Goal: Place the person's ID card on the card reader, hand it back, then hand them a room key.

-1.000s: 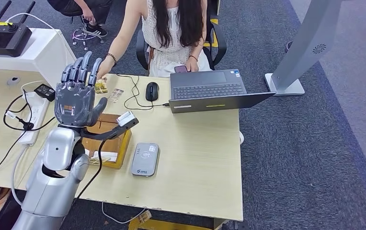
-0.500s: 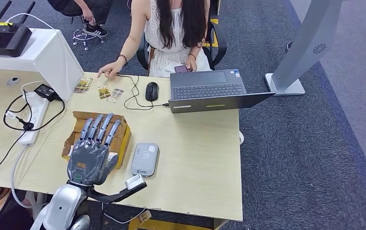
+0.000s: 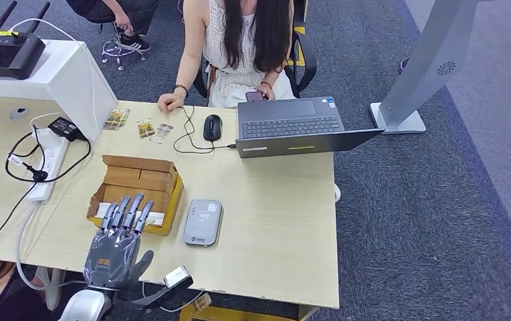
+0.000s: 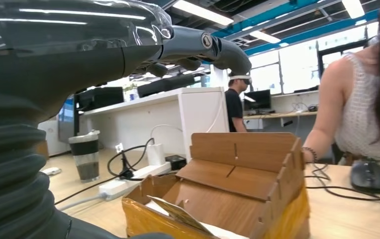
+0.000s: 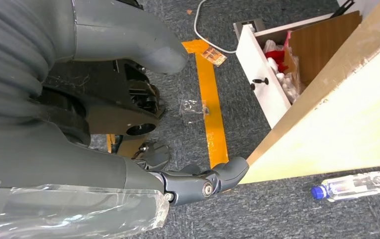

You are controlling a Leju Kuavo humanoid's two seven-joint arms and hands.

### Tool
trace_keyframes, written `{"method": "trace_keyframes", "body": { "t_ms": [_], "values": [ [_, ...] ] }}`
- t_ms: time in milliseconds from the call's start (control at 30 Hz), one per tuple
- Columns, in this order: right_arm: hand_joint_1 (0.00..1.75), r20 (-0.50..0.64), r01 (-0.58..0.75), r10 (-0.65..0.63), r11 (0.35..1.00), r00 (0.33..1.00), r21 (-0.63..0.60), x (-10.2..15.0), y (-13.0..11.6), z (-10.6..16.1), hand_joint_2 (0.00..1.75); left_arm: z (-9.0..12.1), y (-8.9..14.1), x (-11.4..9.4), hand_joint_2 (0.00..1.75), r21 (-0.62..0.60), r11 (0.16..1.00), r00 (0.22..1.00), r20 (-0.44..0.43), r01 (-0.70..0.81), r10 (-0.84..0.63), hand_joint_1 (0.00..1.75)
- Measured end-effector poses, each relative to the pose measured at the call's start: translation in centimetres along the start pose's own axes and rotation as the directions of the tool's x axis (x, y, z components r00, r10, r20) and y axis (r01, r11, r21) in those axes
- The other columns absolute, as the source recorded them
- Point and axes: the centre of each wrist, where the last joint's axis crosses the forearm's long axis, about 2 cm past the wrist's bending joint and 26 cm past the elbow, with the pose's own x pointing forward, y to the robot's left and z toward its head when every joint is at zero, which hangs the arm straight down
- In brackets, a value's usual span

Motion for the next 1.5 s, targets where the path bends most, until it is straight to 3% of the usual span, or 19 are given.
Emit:
{"method": "trace_keyframes", "body": {
  "t_ms": [567,1500],
  "values": [
    [0.0,-0.027,-0.042,0.044,0.998,0.999,0.042,0.1,-0.1,-0.1,1.75,-1.3,-1.7,-3.4,1.75,-0.068,0.998,0.986,-0.165,-0.003,-0.008,0.0],
    [0.0,-0.041,-0.077,0.08,0.995,0.996,0.066,0.3,0.1,-0.3,1.75,-3.9,-1.8,-3.4,1.75,-0.098,0.995,0.984,-0.18,-0.034,0.016,0.0]
  ]
}}
